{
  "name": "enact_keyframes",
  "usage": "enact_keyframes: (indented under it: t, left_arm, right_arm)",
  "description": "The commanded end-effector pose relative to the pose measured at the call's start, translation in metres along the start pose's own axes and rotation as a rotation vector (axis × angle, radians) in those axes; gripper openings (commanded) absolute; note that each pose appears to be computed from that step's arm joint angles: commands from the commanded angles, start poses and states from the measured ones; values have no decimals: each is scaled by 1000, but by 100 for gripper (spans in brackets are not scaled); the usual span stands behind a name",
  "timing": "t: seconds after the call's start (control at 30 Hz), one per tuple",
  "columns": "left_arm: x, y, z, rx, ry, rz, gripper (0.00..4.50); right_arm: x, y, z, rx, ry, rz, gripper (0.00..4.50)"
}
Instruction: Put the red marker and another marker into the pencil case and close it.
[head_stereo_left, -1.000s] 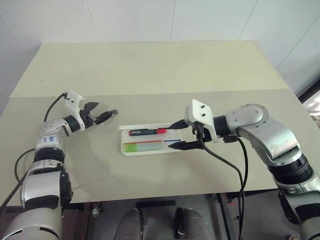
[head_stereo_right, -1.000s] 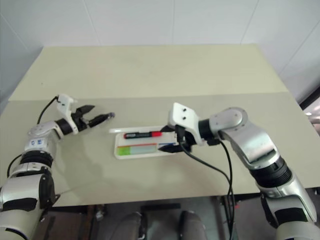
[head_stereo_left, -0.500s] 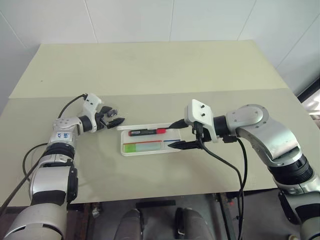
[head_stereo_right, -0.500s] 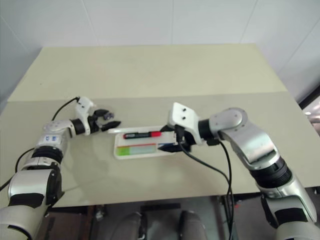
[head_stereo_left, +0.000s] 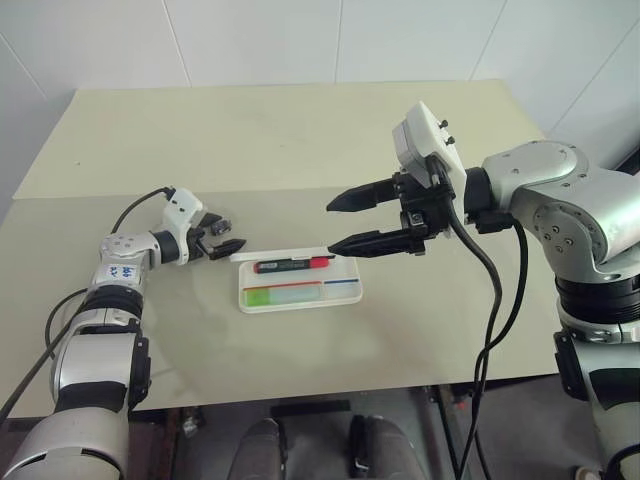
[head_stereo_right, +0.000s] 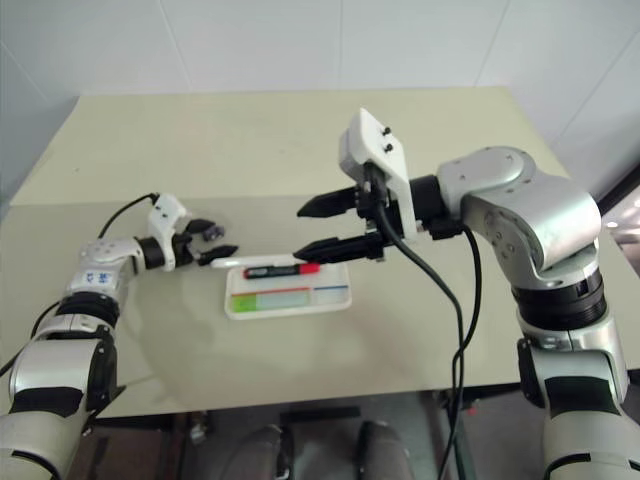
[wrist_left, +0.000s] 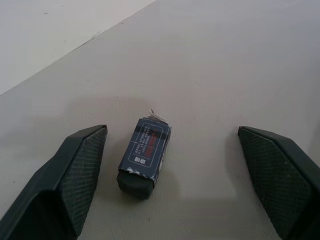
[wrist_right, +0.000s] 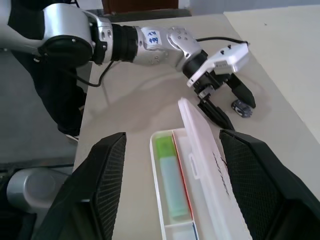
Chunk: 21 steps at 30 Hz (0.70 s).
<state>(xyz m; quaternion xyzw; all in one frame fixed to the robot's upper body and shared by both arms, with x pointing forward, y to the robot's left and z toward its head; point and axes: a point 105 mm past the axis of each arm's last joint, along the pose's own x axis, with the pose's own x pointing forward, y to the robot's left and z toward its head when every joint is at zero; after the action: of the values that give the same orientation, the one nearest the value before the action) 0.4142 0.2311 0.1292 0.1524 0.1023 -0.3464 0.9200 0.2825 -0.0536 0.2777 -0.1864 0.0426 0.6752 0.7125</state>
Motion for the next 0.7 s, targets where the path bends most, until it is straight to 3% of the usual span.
enact_keyframes:
  t: [0.03, 0.23, 0.27, 0.33, 0.7]
  left_arm:
    - [-3, -5, -20, -15, 60, -17, 447]
    - [-2, -10, -23, -27, 67, -49, 447]
    - [-2, -11, -24, -32, 65, -57, 430]
    - [-2, -13, -24, -37, 61, -66, 386]
    - [-7, -13, -23, -69, 36, -83, 43]
  right_arm:
    - [-3, -8, 2, -57, 33, -36, 315]
    - [-7, -26, -10, -118, 110, -110, 315]
    - [-7, -26, -10, -120, 108, -110, 315]
    - [-7, -27, -10, -122, 107, -108, 315]
    - [-14, -34, -8, -124, 92, -162, 315]
